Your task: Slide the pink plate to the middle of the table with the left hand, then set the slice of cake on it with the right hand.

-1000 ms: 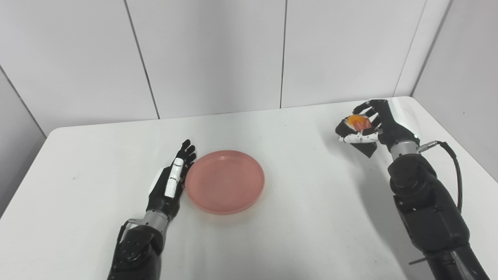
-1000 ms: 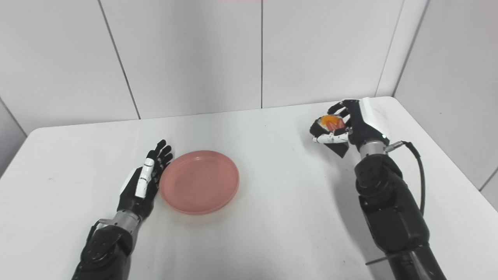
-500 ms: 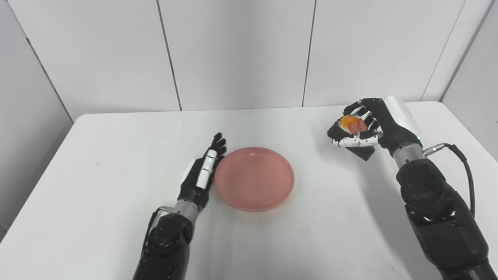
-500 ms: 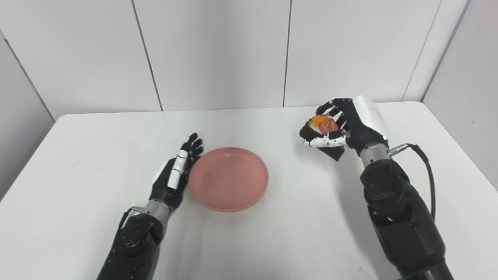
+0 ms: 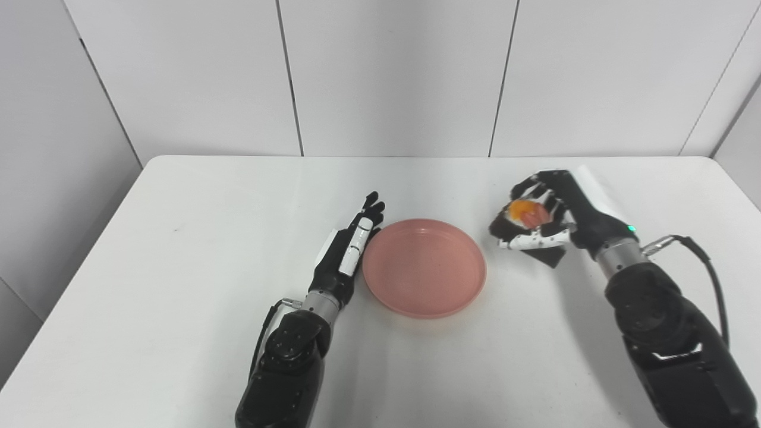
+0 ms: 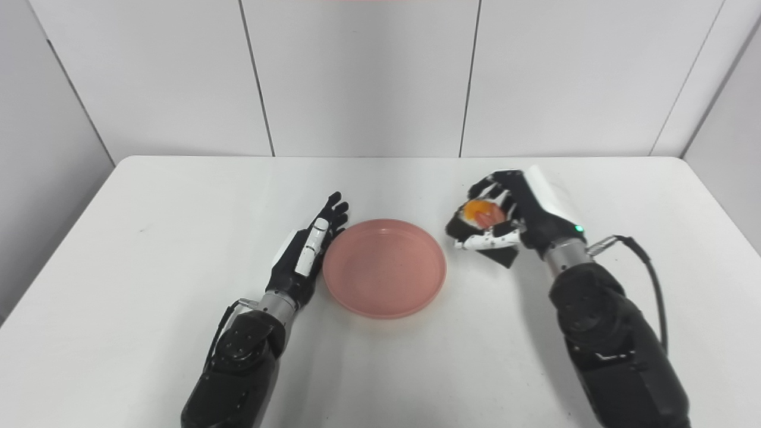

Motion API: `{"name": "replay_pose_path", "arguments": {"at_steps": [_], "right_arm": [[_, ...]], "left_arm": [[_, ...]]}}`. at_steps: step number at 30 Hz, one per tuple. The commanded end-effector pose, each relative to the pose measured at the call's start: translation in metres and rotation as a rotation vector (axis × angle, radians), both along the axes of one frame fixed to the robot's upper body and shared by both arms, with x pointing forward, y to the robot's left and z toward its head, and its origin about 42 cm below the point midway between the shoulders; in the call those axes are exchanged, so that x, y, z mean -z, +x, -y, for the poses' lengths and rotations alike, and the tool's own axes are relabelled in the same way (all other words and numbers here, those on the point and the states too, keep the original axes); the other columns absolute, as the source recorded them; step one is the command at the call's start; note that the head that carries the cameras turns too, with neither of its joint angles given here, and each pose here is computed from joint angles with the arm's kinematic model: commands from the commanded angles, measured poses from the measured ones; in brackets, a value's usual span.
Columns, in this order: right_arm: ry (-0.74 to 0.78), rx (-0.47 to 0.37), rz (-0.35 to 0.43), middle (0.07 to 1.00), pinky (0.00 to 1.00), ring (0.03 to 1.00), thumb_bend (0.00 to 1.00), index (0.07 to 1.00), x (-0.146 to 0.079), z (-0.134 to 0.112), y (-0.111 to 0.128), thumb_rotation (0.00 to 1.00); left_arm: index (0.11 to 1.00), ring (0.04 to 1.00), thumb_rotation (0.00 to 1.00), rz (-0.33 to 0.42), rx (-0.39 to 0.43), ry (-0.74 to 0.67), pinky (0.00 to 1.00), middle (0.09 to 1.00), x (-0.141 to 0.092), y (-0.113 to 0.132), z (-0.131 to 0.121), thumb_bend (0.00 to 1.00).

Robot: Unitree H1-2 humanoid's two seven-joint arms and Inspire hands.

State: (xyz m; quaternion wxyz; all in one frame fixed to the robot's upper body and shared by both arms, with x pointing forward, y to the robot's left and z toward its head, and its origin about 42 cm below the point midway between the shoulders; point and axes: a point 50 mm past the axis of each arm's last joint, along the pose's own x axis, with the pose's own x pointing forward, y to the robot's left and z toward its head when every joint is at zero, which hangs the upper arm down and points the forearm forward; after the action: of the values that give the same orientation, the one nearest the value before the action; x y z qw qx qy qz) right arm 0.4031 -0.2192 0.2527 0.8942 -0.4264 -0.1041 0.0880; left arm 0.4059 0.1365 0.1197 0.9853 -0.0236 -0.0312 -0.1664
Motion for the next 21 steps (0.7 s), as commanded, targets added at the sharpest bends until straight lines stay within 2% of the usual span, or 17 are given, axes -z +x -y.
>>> {"name": "replay_pose_path", "arguments": {"at_steps": [1,3,6,11,21], "right_arm": [[0.006,-0.093,0.115,0.421,0.20,0.270,0.51,0.530,-0.031,-0.023,0.004,0.00],[0.000,-0.114,0.110,0.411,0.19,0.262,0.51,0.526,-0.028,-0.032,0.006,0.00],[-0.016,-0.143,0.098,0.459,0.18,0.255,0.52,0.493,-0.019,-0.049,0.009,0.00],[-0.019,-0.175,0.082,0.471,0.16,0.233,0.52,0.484,-0.006,-0.071,0.017,0.00],[-0.115,-0.229,0.091,0.470,0.12,0.178,0.52,0.485,0.014,-0.100,0.029,0.00]], "left_arm": [[0.970,0.987,1.00,0.030,0.022,-0.010,0.98,0.980,-0.009,0.003,0.015,0.56],[0.969,0.986,1.00,0.030,0.022,-0.011,0.97,0.979,-0.009,0.003,0.016,0.56],[0.974,0.995,1.00,0.025,0.028,-0.018,0.99,0.986,-0.009,0.003,0.015,0.56],[0.974,0.994,1.00,0.028,0.026,-0.023,0.99,0.986,-0.009,0.003,0.015,0.55],[0.966,0.988,1.00,0.034,0.019,-0.037,0.98,0.979,-0.011,0.002,0.016,0.54]]}}
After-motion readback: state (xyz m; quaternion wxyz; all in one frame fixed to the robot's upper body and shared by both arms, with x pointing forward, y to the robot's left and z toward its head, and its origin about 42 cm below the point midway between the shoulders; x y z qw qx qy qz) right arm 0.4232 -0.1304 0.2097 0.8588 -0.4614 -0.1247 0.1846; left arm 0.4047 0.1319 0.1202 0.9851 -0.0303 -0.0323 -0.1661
